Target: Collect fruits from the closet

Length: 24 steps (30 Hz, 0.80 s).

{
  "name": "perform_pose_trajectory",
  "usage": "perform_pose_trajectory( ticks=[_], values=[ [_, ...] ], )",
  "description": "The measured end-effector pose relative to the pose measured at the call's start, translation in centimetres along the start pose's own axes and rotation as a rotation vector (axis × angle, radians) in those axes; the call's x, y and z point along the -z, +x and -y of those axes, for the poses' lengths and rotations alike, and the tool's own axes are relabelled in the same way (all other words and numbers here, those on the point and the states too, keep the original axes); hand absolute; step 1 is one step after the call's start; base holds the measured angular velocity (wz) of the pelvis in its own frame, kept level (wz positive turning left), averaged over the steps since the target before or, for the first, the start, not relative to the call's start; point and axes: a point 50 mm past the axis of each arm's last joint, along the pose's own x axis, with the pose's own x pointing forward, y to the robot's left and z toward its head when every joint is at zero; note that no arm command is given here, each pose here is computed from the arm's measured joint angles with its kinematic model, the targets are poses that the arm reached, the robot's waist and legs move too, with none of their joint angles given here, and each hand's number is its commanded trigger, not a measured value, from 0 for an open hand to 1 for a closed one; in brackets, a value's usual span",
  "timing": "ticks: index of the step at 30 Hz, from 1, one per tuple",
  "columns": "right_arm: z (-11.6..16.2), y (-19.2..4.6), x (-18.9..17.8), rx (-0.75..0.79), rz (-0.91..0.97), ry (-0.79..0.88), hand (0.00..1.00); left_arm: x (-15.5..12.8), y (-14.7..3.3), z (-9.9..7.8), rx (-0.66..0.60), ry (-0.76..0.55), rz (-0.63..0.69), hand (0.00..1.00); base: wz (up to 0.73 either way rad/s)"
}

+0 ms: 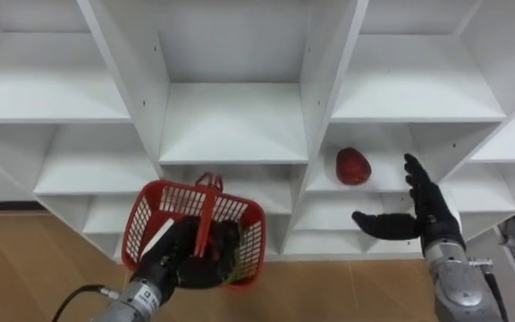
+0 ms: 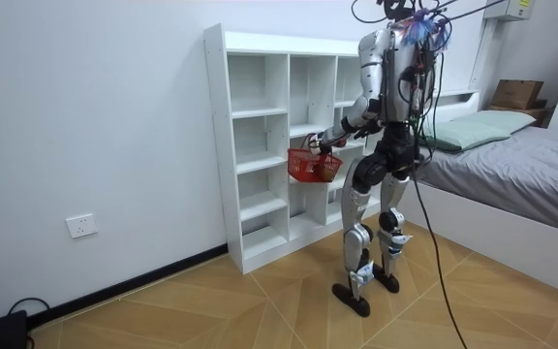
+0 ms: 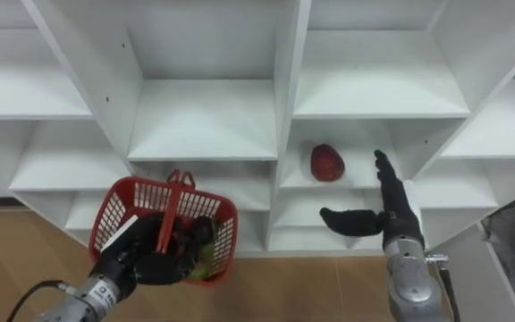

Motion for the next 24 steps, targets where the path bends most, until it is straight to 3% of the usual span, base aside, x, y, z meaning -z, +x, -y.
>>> perform_pose_trajectory(
  ticks=[24],
  values=[
    [3.2,4.4,-4.9,0.156,0.068,-0.058,0.0,1.3,1.7,-1.2,-0.042,-0.009,-0.119,1.0,0.05]
  ],
)
